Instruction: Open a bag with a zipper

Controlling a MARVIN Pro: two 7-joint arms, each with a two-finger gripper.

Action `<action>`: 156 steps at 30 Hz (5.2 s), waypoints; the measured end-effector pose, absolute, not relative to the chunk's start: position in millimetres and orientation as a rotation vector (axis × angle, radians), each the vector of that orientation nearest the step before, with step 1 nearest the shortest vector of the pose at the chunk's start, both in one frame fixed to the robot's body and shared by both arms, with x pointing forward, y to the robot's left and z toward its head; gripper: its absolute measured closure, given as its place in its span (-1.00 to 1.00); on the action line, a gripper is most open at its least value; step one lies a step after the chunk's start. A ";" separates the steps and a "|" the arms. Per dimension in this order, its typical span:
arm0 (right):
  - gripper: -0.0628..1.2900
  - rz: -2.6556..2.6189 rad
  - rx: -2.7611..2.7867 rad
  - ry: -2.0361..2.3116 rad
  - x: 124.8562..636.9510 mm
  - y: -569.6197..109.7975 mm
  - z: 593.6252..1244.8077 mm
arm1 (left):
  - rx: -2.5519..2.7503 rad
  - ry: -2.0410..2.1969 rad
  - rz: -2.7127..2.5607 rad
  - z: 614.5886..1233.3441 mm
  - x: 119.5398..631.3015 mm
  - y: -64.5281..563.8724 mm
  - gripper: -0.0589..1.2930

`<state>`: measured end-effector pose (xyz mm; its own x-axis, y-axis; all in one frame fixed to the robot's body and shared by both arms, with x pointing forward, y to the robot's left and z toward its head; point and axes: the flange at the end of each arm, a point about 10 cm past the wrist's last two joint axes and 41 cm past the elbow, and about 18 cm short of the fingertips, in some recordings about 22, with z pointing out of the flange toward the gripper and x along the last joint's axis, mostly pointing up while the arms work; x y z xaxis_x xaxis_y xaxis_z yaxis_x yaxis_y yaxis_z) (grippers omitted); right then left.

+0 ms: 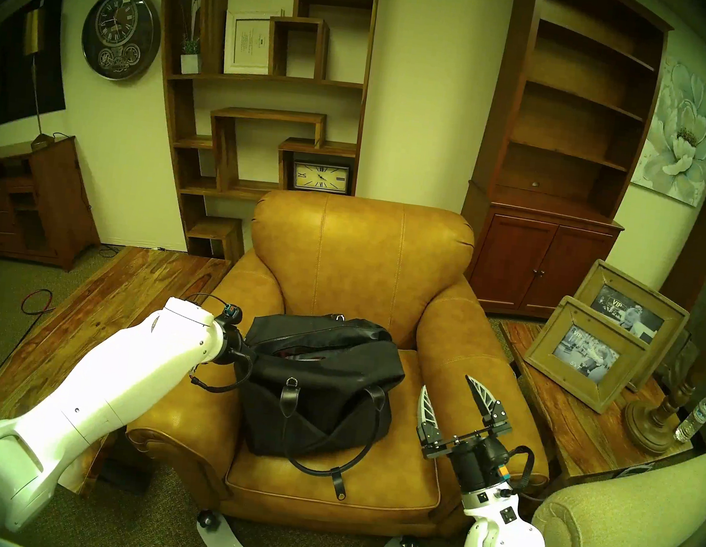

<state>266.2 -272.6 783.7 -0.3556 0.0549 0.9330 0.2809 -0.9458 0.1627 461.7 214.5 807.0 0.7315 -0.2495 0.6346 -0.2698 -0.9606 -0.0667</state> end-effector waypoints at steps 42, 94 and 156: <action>-0.91 -2.059 -1.752 -0.949 291.9 -218.1 758.0 | 2.726 -0.357 0.949 793.7 458.3 258.6 0.93; -0.91 -1.901 -1.615 -1.641 413.0 -119.4 695.8 | 2.719 -0.338 0.926 787.9 449.7 273.6 0.93; -0.92 -2.323 -1.650 -1.419 421.4 -219.2 711.8 | 2.640 -0.311 0.931 758.4 463.9 268.0 0.44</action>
